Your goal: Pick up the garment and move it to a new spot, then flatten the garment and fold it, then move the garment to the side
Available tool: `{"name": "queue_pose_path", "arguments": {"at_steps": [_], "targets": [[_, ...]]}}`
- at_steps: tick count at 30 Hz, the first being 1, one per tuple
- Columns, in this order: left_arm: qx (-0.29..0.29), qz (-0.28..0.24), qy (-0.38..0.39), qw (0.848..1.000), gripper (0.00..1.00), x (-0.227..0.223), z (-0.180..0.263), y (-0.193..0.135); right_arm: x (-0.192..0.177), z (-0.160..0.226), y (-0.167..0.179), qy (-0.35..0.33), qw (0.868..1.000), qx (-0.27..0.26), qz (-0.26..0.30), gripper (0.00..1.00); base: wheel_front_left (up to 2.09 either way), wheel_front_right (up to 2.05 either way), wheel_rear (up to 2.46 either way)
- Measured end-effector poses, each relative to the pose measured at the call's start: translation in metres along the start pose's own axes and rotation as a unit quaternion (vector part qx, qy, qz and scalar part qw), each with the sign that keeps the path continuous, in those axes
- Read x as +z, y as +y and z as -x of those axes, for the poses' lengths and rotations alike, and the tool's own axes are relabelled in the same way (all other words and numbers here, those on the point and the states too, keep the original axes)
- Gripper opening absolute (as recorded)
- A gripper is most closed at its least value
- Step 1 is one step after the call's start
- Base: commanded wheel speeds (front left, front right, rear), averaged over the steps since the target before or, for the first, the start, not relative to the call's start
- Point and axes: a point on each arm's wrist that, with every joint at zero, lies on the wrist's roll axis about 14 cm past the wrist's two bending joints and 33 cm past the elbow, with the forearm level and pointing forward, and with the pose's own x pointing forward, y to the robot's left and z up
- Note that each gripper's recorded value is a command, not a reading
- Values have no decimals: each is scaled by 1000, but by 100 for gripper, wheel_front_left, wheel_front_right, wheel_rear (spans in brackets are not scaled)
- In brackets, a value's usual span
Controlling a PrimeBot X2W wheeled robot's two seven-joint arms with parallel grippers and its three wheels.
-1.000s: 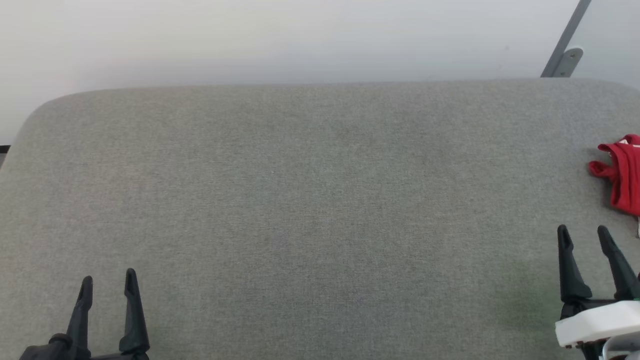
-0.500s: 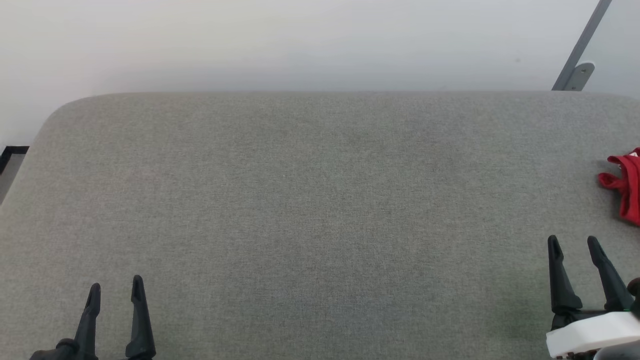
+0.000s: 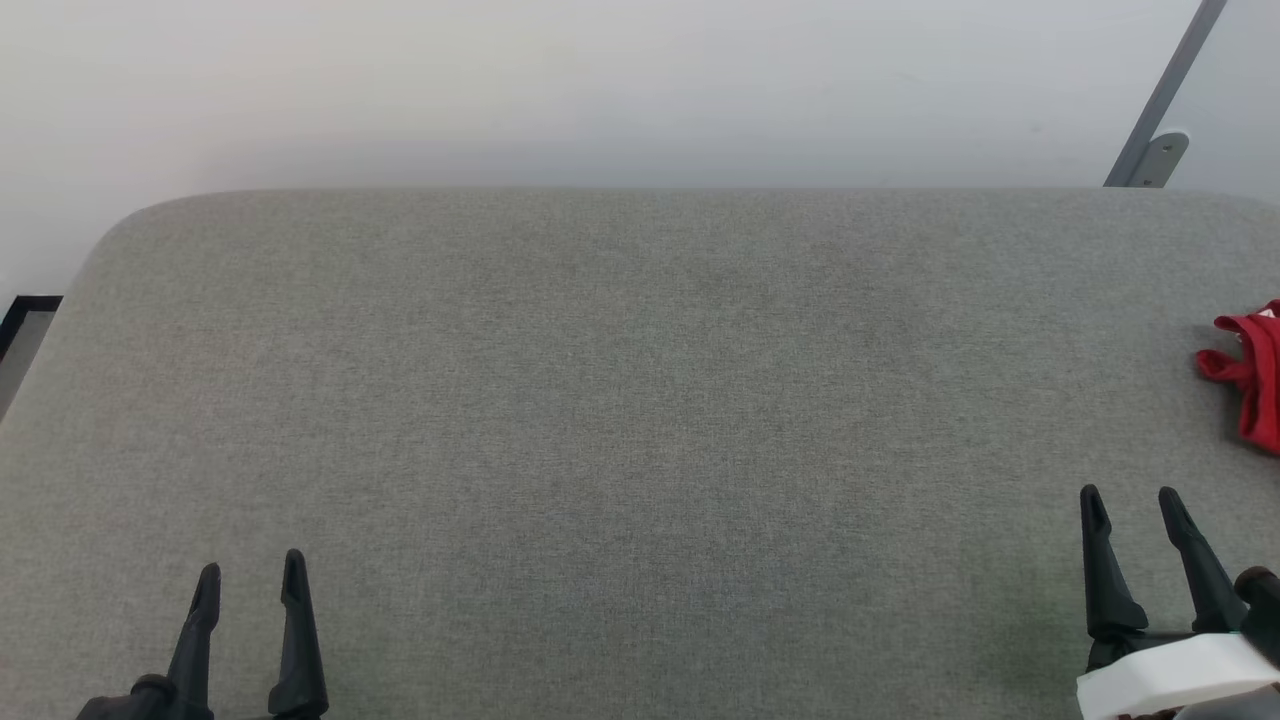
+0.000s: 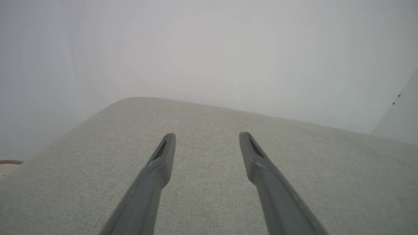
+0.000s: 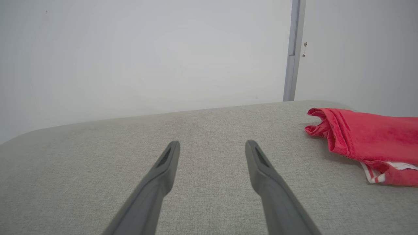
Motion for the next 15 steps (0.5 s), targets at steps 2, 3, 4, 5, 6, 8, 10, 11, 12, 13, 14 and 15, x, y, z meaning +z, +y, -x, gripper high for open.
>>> {"name": "queue_pose_path", "arguments": {"at_steps": [2,3,4,5,6,8,10,11,12,13,14,15], "targets": [[-1,1,0,1000,100,0,0,-1,-1,0,1,2,1000,0,-2,100,0,0,0],[-1,1,0,1000,100,0,0,-1,-2,0,1,3,1000,-1,-2,100,0,0,0],[-1,2,0,1000,100,0,0,-1,-3,0,1,4,1000,-1,-2,100,0,0,0],[-1,4,0,1000,100,0,0,-1,-4,0,1,5,1000,-2,-2,100,0,0,0],[-1,4,0,1000,100,0,0,-1,-5,0,1,6,1000,-2,-3,100,0,0,0],[-1,5,-1,1000,100,0,1,-2,-6,0,2,8,1000,-2,-4,100,0,0,0],[-2,5,-1,1000,100,0,1,-3,-7,0,3,9,1000,-2,-5,100,0,0,0],[-3,6,-1,1000,100,0,1,-3,-7,0,3,9,1000,-1,-5,100,0,0,0],[-3,6,-1,1000,100,1,2,-3,-8,0,4,10,1000,0,-5,100,0,0,0],[-3,6,-2,1000,100,1,2,-3,-9,0,6,11,1000,2,-6,100,0,0,0],[-3,6,-2,1000,100,1,2,-3,-9,0,8,12,1000,4,-7,100,0,0,0],[-4,6,-3,1000,0,1,2,-4,-10,0,9,13,1000,6,-9,0,0,0,0]]}}
